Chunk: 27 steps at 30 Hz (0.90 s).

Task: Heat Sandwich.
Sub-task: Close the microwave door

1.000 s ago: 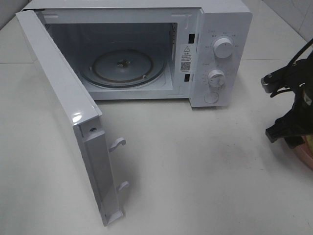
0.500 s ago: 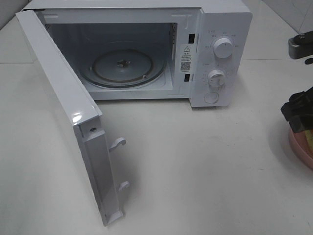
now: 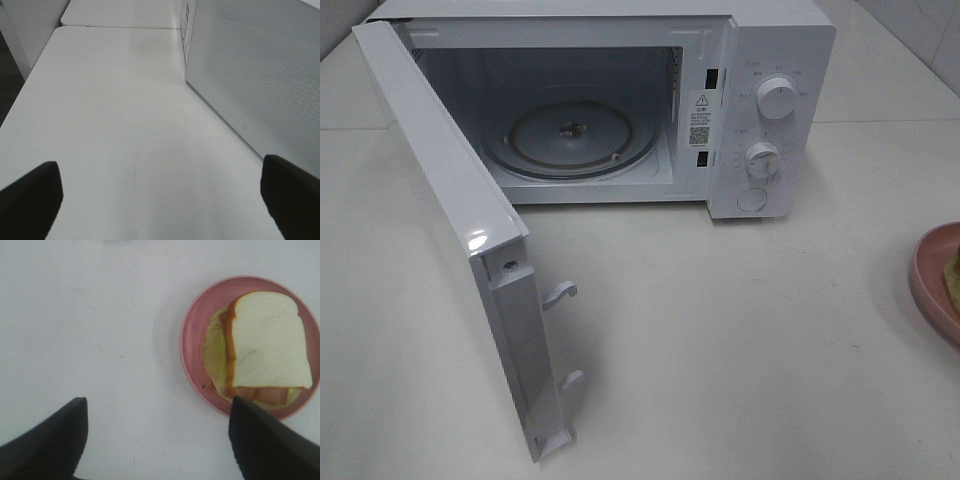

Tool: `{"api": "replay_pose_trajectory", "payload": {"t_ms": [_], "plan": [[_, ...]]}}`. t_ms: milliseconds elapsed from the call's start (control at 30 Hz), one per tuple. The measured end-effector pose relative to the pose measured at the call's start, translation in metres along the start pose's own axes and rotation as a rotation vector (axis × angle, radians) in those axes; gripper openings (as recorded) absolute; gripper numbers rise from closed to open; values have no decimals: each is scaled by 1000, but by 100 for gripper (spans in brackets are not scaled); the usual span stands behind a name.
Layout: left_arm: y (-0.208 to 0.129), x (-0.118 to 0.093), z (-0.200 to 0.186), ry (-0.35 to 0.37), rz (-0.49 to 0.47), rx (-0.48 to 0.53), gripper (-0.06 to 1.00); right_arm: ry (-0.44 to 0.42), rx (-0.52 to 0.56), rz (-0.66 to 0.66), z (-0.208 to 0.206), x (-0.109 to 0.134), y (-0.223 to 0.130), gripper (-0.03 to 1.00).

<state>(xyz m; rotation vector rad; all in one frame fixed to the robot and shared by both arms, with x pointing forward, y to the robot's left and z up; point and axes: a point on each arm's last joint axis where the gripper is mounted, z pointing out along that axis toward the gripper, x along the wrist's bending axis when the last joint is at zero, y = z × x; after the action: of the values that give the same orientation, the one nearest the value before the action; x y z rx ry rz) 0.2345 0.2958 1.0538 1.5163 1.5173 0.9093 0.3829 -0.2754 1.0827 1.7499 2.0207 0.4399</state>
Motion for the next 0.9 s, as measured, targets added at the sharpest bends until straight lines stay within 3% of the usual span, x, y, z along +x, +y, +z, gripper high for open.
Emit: {"api": "replay_pose_trajectory", "payload": {"t_ms": [300,633,900], "plan": [[0,0,0,0,0,0,99,-5,-77,31,-41,-11,-35,76],[0,0,0,0,0,0,99,11,-279,78,-80,-22,-79,76],[0,0,0,0,0,0,99,-18,-313,118,-69,-23,-116,76]]}}
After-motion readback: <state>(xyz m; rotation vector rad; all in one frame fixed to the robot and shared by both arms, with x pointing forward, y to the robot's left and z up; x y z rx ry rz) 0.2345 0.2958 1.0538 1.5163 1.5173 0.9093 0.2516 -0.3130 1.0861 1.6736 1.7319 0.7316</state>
